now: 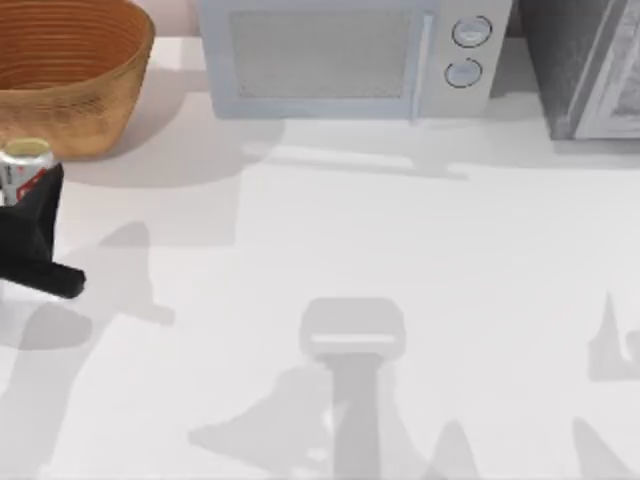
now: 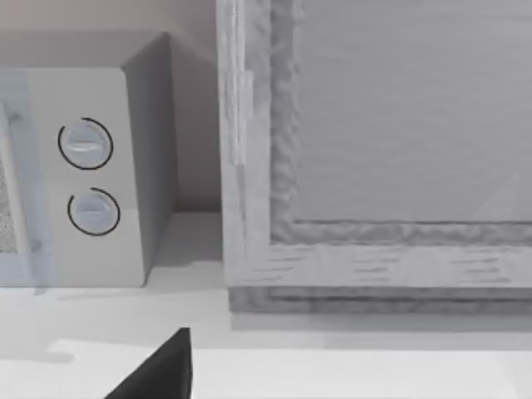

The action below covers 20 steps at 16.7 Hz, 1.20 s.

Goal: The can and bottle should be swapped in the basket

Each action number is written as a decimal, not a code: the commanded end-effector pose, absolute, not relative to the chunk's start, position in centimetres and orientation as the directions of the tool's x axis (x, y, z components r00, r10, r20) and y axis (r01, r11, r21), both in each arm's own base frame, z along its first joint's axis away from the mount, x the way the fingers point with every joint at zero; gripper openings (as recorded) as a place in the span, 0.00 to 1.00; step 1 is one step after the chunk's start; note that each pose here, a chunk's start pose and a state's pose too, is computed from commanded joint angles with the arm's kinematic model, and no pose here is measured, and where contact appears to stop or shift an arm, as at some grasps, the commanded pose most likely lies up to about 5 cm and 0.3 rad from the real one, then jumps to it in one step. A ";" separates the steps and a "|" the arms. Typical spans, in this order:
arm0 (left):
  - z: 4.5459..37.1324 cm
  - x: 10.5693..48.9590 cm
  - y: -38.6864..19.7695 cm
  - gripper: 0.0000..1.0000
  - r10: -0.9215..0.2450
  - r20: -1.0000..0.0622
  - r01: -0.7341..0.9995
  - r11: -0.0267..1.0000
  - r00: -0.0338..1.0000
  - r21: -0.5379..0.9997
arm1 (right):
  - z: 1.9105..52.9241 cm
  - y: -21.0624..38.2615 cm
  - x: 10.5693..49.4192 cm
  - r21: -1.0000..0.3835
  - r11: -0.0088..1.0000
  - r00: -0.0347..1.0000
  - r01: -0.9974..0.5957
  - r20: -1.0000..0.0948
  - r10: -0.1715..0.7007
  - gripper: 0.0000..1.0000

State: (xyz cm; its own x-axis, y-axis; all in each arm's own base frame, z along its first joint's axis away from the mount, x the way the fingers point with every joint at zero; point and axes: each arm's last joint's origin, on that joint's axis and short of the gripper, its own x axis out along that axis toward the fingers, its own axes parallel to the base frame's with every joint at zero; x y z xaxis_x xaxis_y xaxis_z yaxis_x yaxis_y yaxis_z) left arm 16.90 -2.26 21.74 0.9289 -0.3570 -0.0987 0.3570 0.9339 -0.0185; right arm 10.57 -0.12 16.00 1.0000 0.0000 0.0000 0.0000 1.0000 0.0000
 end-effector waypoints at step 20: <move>8.5 39.7 -16.8 0.00 -0.991 0.004 0.991 0.130 0.130 0.014 | 16.0 -0.1 10.6 0.000 1.000 1.000 0.000 0.000 0.000 1.00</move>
